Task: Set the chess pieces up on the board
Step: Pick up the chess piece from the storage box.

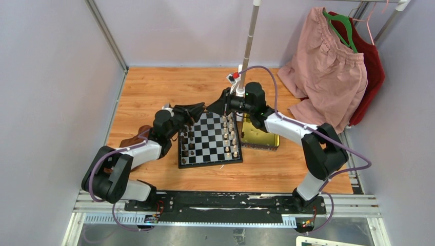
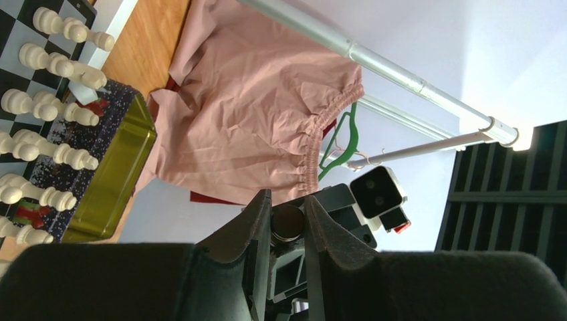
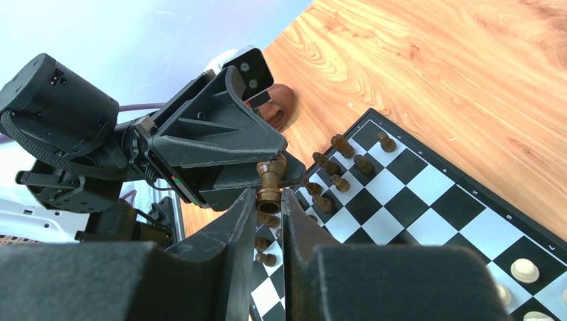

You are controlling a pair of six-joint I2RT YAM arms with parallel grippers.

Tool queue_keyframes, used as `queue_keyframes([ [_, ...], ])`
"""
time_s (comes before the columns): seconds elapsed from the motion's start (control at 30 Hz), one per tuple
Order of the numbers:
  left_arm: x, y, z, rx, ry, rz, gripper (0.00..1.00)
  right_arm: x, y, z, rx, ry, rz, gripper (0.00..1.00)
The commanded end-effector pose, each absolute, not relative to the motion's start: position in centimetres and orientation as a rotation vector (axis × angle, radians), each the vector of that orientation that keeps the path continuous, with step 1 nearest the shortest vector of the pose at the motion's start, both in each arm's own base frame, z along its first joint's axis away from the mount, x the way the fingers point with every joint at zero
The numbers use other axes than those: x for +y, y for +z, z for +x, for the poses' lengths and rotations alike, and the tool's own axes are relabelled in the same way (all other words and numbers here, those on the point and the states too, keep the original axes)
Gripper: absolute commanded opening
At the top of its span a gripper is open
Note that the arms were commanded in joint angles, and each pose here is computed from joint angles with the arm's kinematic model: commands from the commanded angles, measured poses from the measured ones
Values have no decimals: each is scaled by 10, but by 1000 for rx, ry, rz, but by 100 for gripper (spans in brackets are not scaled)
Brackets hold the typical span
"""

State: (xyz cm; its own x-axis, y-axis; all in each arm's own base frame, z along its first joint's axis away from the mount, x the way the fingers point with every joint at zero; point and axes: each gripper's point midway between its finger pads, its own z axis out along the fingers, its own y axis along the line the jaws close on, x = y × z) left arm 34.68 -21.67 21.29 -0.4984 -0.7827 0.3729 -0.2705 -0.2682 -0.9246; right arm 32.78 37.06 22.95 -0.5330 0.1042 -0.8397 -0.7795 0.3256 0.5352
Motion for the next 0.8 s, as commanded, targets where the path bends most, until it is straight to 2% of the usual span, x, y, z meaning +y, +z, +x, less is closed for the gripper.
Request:
queue_keyframes([
  [0.0,-216,212,347,1600,-1826,-1273,1,374,251,335,1675,1348,-625,16],
  [0.2,-216,214,348,1595,-1832,-1261,4,377,254,336,1669,1365,-630,4],
  [0.27,-218,214,347,1606,-1831,-1253,15,377,255,336,1665,1369,-631,0],
  [0.43,-219,212,345,1632,-1814,-1227,44,379,261,336,1658,1376,-640,0],
  [0.5,-219,211,345,1642,-1801,-1214,52,380,264,336,1656,1378,-647,0],
  [0.63,-213,207,343,1665,-1752,-1194,62,381,267,336,1666,1374,-657,0],
  [0.77,-201,201,340,1675,-1682,-1189,64,382,267,337,1694,1349,-680,0],
])
